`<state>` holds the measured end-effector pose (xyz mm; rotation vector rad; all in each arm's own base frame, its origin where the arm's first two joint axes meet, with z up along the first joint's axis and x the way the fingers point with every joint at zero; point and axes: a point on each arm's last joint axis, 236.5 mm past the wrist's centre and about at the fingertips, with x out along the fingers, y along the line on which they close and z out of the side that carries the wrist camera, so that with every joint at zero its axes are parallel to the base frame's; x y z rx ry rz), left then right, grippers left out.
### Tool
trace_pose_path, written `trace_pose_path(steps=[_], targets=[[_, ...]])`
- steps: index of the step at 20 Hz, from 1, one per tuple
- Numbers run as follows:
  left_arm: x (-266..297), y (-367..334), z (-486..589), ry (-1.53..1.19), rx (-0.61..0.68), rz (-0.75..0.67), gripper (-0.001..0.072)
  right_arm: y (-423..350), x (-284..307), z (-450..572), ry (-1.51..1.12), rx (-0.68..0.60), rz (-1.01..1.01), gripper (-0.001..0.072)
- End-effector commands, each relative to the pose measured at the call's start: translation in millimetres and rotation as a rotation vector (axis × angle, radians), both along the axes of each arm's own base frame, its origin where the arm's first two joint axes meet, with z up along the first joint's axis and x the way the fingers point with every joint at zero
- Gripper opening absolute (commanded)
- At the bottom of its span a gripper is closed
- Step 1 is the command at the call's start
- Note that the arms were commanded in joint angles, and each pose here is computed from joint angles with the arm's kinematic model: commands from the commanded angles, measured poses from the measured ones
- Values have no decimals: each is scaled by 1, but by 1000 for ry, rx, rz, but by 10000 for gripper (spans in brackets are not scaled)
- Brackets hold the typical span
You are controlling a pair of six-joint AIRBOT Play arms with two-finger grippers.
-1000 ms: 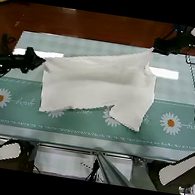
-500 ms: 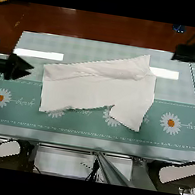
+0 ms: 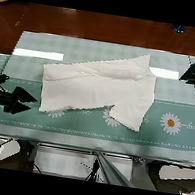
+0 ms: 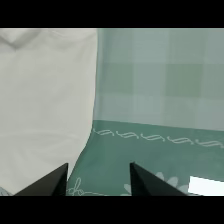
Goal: Fold the shirts.
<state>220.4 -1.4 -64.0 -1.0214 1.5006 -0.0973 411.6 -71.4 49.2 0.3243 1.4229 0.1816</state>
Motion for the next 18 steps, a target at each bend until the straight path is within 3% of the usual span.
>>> trace_pose_path(steps=[1, 5, 12, 13, 14, 15, 17, 18], targets=[[-11, -5, -25, 25, 31, 25, 606, 2, 7, -4, -45, 40, -9, 478], [3, -11, -35, -8, 65, 34, 601, 3, 13, -2, -73, 42, -12, 476], [30, -60, -56, 0, -2, 22, 579, 10, 13, 1, -76, 72, -8, 476], [28, -64, -61, 24, -3, 18, 507, 10, 12, 1, -71, 73, -5, 476], [26, -66, -65, 39, -9, 12, 232, 9, 10, 1, -67, 73, -4, 476], [24, -66, -66, 46, -14, 8, 106, 6, 7, 0, -56, 69, -2, 476], [21, -70, -61, 28, -29, -33, 24, -12, -1, -5, -32, 36, -26, 476], [19, -72, -60, 28, -40, -48, 24, -21, -7, -9, -18, 40, -51, 476]])
